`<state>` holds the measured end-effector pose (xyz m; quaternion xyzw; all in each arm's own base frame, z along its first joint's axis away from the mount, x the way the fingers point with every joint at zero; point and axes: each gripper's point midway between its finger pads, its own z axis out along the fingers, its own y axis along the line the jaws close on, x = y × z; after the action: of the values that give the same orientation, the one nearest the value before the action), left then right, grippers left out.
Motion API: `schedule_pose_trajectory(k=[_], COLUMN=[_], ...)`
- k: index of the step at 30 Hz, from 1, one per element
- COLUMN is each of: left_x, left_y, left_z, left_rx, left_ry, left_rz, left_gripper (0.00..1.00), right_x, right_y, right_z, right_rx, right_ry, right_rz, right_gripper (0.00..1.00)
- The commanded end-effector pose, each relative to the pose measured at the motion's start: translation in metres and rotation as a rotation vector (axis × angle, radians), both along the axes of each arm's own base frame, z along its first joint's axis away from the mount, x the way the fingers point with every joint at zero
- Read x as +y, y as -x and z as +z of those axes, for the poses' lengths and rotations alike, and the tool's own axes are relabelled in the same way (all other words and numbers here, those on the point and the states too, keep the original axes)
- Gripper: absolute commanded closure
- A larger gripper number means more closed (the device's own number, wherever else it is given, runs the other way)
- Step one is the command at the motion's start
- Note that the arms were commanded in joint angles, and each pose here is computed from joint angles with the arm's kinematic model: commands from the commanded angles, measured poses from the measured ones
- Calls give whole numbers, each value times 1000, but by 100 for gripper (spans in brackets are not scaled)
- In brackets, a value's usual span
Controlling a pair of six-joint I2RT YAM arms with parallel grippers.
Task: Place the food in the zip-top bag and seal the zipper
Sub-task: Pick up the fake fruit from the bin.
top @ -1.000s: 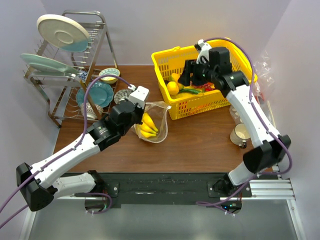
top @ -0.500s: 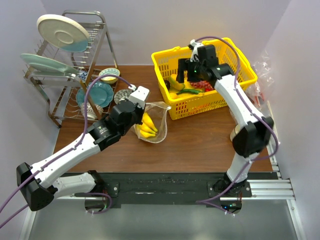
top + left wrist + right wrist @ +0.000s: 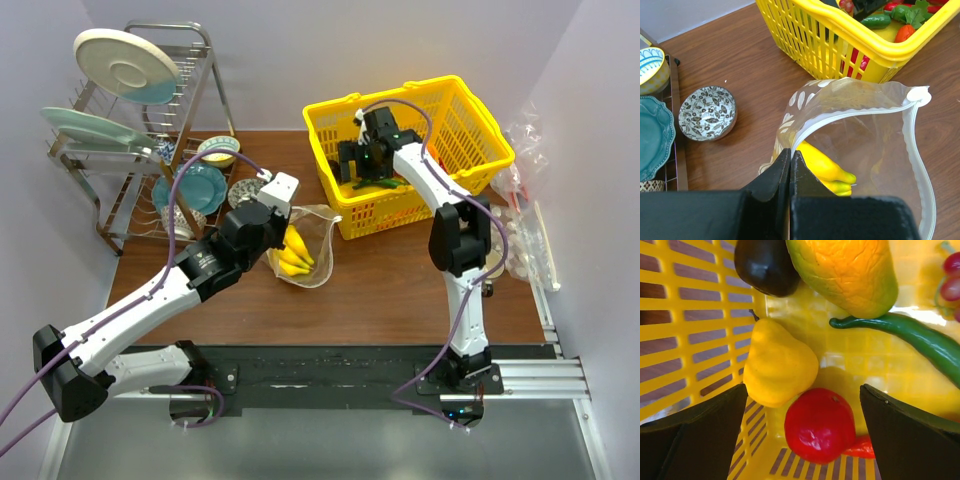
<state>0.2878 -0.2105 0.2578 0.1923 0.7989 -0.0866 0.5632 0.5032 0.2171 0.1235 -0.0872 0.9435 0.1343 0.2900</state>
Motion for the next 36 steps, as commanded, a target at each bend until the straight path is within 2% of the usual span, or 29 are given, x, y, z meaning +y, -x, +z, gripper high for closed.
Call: schedule_pose_trajectory(k=[1,9,15,17,19,21,27,28,32,36], left_x=[-3,-2,-1,-1,-2,-2,-2,-2,-3,-3], left_y=[-4,-4,-5,-5,-5,-5,-6,-6,-6,-6], left_z=[22,21,21,21,21,21,23,22,22,24], left_rx=[-49,-49,-49,-48,-50,-49,-52,-50,-49,-54], left_ry=[35,36,33,31,32,31,31,31,33,35], left_rz=[9,11,13,15,15,15,14,16,12,11], left_gripper=[100,100,100,100,100,100,100,100,100,100], right_x=[14,26,32,32,32,31,25,25,23,20], right_y=[0,-2,-2,-1,0,0,-8,-9,-9,-5], right_z=[0,-38,-71,-82,-84,-74,-9,-3,25,44], right_rx=[15,76,136,155,161,145,-10,-23,-75,-99], right_ry=[-62,-101,-111,-107,-107,-112,-112,-111,-116,-118], right_rz=[34,60,63,62,63,64,54,55,59,58], right_gripper=[2,6,12,16,25,31,35,41,47,48])
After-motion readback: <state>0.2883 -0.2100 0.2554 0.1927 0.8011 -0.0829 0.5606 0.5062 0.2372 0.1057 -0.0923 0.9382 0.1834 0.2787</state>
